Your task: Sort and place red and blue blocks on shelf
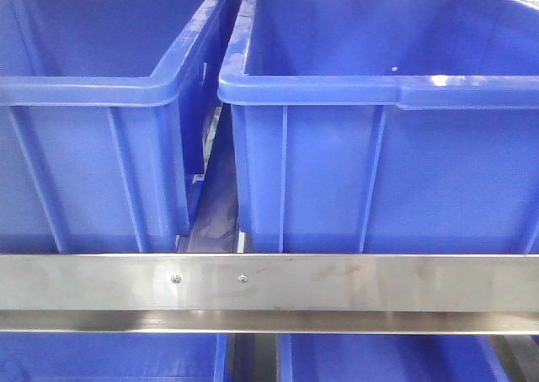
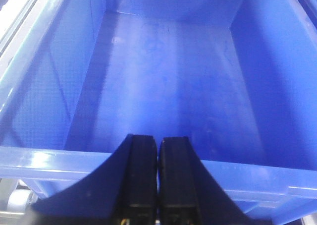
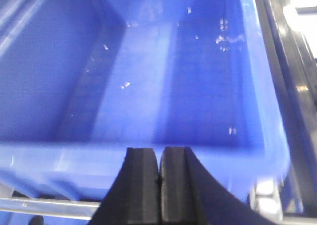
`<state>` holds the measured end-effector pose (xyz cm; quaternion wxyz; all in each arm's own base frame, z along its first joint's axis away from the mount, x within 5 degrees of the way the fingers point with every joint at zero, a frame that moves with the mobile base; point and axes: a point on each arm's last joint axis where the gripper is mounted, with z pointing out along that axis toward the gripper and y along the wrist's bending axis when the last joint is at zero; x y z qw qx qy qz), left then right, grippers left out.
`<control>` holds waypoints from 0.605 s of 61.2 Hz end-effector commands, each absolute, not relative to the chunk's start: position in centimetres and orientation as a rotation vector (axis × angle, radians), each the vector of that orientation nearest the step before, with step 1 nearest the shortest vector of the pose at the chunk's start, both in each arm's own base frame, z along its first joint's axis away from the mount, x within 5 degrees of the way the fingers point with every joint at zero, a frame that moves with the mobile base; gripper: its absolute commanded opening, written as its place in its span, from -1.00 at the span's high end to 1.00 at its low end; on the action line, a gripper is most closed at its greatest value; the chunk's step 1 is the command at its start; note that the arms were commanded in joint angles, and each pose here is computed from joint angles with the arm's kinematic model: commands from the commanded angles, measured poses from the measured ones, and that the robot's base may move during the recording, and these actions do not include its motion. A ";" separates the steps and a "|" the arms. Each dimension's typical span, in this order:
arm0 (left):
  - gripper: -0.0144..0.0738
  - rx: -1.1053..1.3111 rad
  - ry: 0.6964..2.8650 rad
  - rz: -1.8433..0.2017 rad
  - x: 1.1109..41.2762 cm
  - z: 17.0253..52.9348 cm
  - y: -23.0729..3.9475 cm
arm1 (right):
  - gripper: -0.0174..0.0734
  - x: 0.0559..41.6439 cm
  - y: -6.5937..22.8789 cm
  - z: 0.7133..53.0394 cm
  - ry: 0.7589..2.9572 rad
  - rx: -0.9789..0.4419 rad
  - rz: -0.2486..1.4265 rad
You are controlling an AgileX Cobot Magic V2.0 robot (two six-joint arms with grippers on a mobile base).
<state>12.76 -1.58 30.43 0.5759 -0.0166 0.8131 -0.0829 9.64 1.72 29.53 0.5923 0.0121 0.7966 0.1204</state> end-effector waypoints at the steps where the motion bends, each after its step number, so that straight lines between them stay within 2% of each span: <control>1: 0.35 -0.033 1.791 -0.211 13.0 32.2 -1.7 | 0.46 8.5 1.4 29.2 1.716 0.053 0.286; 21: 0.35 -0.033 1.791 -0.211 13.0 32.2 -1.7 | 0.46 5.5 0.8 20.1 1.586 0.081 0.267; 37: 0.35 -0.033 1.795 -0.211 13.0 32.1 -1.7 | 0.46 5.5 0.8 19.5 1.598 0.071 0.254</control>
